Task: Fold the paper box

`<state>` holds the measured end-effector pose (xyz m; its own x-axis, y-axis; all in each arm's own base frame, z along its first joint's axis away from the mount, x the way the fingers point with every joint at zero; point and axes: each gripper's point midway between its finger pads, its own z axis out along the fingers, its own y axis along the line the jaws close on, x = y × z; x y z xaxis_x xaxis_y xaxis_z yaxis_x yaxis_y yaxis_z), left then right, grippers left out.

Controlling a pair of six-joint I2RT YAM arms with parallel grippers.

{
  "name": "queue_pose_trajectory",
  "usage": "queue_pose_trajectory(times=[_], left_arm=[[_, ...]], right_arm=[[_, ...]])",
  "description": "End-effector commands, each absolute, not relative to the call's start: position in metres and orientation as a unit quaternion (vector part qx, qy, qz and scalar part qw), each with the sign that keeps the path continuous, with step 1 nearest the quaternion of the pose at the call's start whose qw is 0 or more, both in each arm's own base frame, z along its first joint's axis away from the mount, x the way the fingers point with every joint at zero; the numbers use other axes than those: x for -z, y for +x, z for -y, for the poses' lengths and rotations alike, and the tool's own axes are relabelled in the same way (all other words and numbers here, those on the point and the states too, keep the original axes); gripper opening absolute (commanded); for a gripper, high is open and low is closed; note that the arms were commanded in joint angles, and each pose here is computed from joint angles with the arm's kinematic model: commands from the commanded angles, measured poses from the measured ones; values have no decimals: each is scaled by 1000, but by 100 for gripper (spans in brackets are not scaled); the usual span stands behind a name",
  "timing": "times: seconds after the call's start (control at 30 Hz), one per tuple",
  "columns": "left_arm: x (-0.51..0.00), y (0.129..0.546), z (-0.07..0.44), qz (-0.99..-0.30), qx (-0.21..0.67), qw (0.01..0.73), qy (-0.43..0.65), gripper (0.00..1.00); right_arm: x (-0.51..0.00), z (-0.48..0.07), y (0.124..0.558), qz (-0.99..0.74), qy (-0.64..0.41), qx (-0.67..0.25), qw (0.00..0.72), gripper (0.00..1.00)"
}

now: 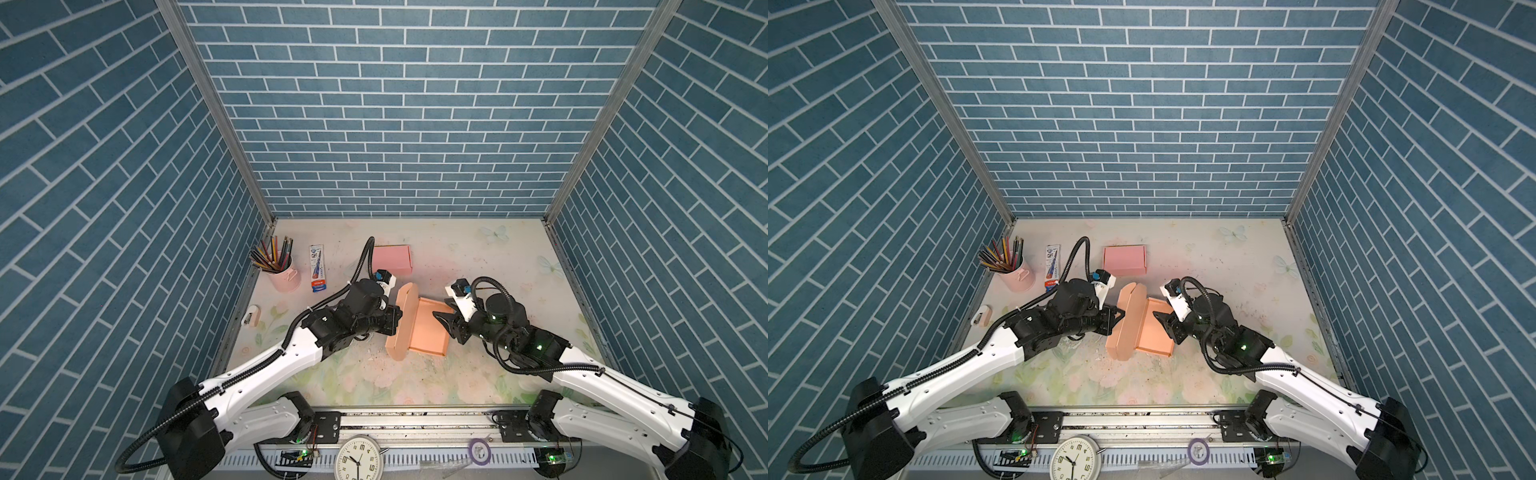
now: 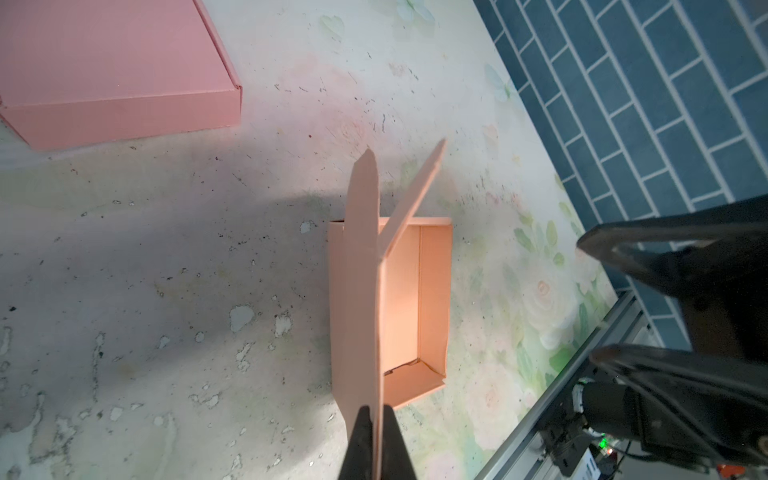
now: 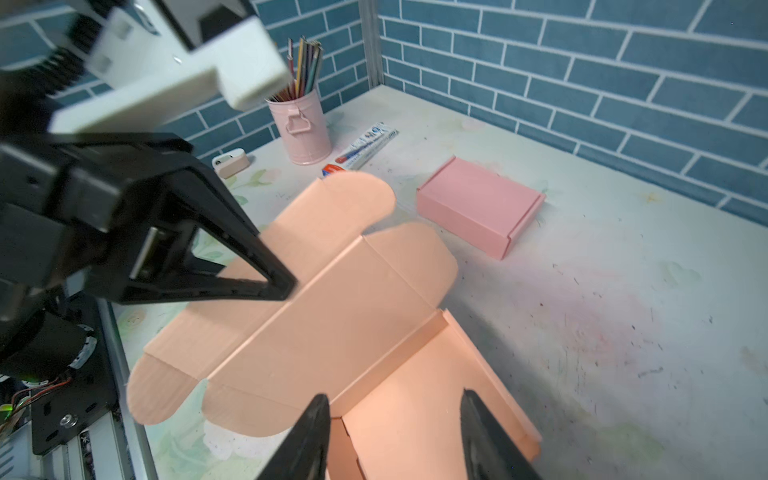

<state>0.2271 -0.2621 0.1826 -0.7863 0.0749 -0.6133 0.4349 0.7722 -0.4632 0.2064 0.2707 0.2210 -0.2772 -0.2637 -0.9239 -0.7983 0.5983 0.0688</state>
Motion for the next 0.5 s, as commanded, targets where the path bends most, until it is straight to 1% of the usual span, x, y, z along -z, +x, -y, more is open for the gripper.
queue_pose_trajectory(times=[0.0, 0.3, 0.47], left_arm=[[-182, 220, 263, -895, 287, 276, 199, 0], [-193, 222, 272, -880, 260, 269, 294, 1], [-199, 221, 281, -865, 264, 265, 334, 2]], right_arm=[[-242, -281, 205, -698, -400, -289, 518, 51], [-236, -272, 218, -662, -439, -296, 530, 50], [-233, -266, 229, -647, -442, -300, 544, 53]])
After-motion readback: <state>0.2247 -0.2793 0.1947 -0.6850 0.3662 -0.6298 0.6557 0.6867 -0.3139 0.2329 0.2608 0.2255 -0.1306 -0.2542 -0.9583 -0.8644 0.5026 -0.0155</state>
